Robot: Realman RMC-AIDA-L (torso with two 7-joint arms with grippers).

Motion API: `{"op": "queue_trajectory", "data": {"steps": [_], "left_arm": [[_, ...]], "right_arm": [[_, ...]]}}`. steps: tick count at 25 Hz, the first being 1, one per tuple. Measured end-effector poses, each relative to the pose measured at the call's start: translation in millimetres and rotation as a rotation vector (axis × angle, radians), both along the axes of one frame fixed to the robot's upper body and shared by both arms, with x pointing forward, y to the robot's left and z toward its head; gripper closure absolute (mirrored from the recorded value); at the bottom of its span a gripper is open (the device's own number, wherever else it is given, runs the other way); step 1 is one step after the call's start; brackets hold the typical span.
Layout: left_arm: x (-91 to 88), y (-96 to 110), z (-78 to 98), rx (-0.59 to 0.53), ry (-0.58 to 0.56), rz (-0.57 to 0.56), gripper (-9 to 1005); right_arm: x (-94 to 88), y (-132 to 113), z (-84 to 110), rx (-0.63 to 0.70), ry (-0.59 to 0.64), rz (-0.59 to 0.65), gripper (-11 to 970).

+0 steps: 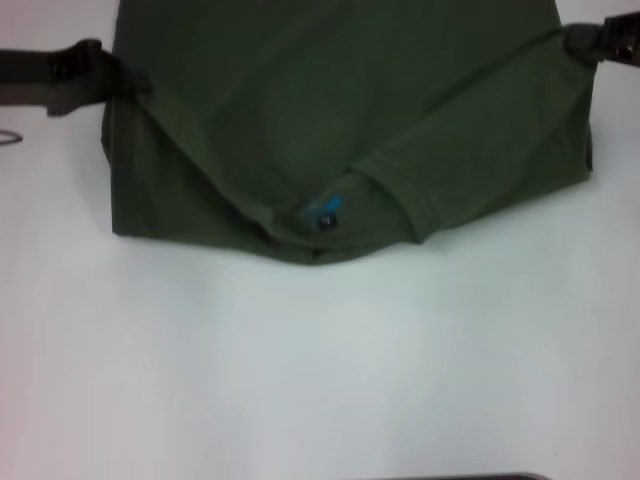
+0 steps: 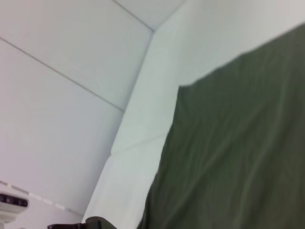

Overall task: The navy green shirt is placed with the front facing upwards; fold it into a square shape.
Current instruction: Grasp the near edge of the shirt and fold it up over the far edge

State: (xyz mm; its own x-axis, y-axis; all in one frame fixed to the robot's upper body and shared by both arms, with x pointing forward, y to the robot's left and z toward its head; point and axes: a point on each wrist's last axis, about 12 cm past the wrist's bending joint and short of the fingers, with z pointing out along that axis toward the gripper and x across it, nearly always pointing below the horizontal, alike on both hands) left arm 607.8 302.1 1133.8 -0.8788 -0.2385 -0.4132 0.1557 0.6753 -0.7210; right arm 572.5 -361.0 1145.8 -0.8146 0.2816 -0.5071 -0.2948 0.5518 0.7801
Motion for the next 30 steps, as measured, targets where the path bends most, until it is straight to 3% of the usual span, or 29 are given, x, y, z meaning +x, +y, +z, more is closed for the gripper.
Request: {"op": "queue_trajectory", "data": {"steps": [8, 18, 30], "left_arm": [[20.9, -25.6, -1.7, 0.035, -0.166, 0.05, 971], [43.5, -29.8, 3.2, 0.174, -0.256, 0.13, 971], [61.9, -35.5, 18.5, 0.264, -0.333, 0.143, 970]], "right_arm": [[19.2, 19.8, -15.7, -0.019, -0.062, -0.129, 948], [34.4, 13.2, -21.5, -0.084, -0.111, -0.278, 947], [52.2, 22.2, -14.7, -0.137, -0.16, -0.307, 947]]}}
